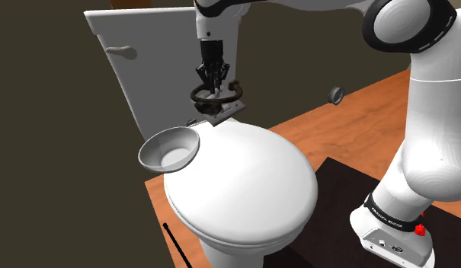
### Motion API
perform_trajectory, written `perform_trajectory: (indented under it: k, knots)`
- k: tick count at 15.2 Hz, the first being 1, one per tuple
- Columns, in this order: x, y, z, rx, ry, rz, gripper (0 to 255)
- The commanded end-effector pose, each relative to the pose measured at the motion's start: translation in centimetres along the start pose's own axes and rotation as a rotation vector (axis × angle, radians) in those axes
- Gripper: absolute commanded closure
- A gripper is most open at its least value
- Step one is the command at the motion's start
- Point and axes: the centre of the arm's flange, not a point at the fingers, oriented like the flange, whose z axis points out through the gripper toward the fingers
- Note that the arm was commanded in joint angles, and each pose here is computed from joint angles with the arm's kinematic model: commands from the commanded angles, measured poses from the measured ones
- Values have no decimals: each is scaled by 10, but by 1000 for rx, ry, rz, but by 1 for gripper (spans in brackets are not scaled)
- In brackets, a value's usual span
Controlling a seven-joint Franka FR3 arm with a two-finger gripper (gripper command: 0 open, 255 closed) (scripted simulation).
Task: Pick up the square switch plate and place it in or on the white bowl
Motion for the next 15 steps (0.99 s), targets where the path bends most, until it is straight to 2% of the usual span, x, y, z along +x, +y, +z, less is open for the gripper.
perform_trajectory:
  k: [1, 4, 15]
  knots:
    - [-2, 0, -11, 0, 0, 0, 255]
    - [-3, -1, -22, 0, 0, 0, 255]
    - [-41, -141, -14, 0, 0, 0, 255]
